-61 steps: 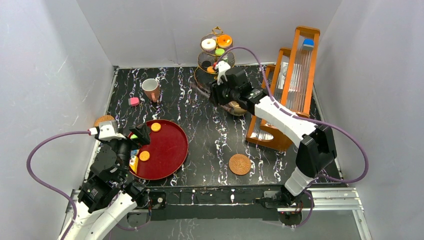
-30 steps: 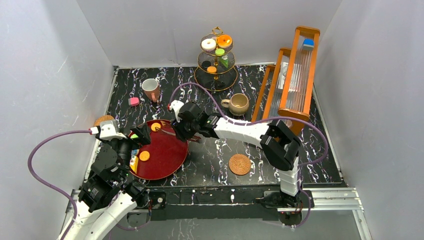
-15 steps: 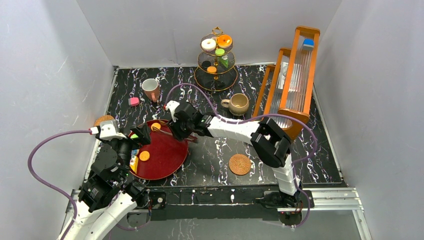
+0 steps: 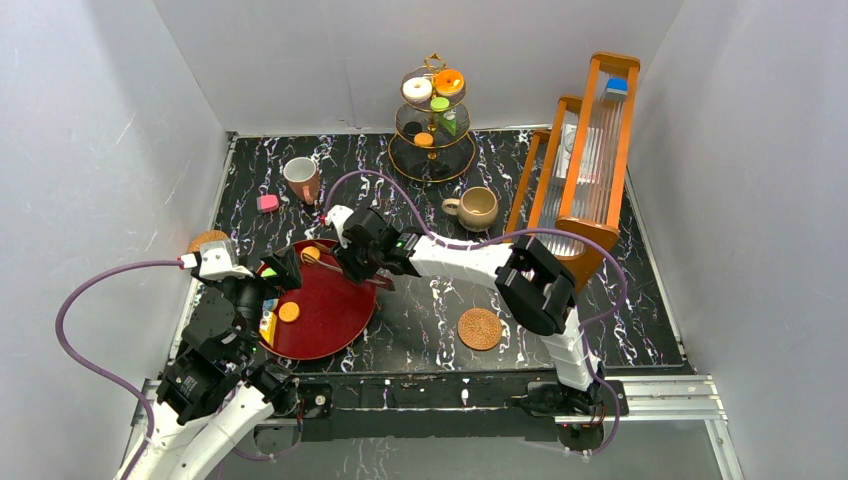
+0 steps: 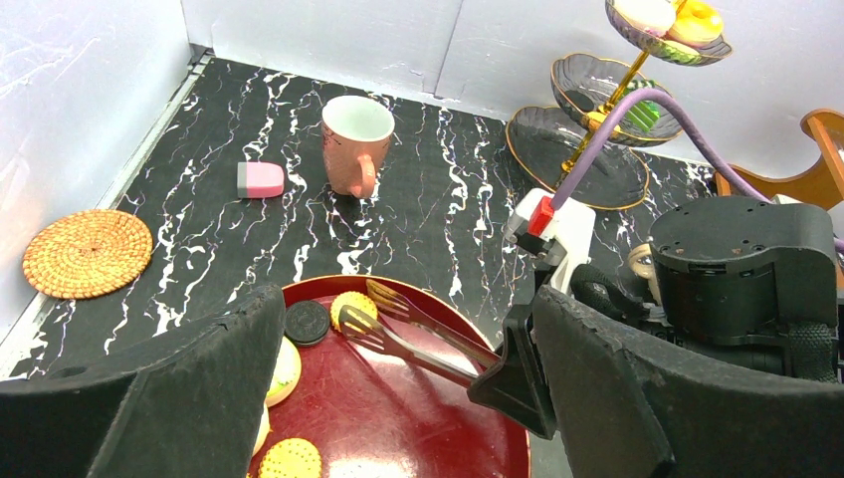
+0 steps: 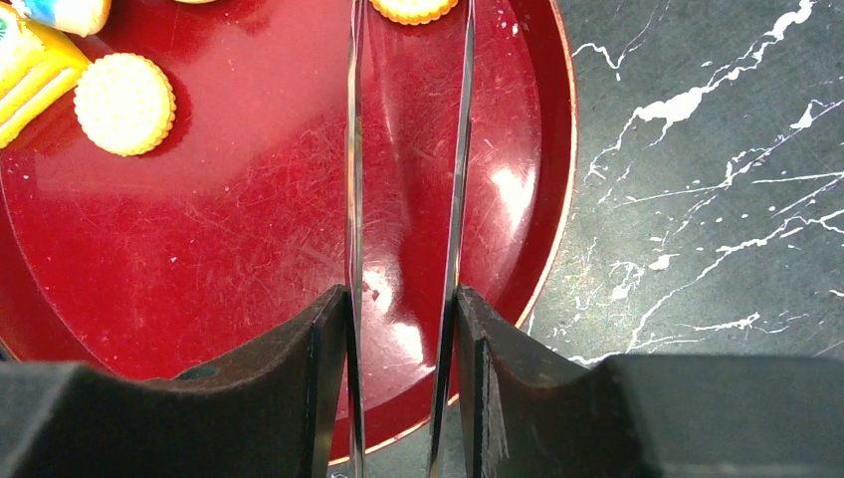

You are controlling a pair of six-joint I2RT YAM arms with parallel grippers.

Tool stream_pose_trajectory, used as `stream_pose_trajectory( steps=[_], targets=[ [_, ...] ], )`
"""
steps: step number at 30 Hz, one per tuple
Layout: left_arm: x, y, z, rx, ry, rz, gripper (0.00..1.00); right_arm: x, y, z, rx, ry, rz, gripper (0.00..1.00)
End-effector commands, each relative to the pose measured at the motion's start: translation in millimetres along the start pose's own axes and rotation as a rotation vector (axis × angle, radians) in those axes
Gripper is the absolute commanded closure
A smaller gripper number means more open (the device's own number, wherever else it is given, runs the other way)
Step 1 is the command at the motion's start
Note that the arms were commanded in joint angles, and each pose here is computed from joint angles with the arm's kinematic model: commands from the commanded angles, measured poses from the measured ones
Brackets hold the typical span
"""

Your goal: Serve the afternoon tea

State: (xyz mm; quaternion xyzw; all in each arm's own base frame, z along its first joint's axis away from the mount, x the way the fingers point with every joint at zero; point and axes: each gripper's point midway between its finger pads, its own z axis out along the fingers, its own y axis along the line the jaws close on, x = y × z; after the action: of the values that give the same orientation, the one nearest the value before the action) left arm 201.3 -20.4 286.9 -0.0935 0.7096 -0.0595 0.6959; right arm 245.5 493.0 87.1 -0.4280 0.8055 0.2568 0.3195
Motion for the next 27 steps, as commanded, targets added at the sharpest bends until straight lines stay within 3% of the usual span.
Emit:
stream_pose_trajectory(
  steps=[1, 27],
  targets=[
    [-6.6, -2.7, 1.3, 0.003, -0.018, -0.015, 0.08, -34.5, 0.7, -11.7, 0.022, -0.089, -0.031, 0.52],
    [-4.0, -5.7, 3.9, 0.009, -0.005, -0.003, 0.08, -56.9, 12.4, -79.7, -0.051, -0.170, 0.004, 0.55]
  ],
)
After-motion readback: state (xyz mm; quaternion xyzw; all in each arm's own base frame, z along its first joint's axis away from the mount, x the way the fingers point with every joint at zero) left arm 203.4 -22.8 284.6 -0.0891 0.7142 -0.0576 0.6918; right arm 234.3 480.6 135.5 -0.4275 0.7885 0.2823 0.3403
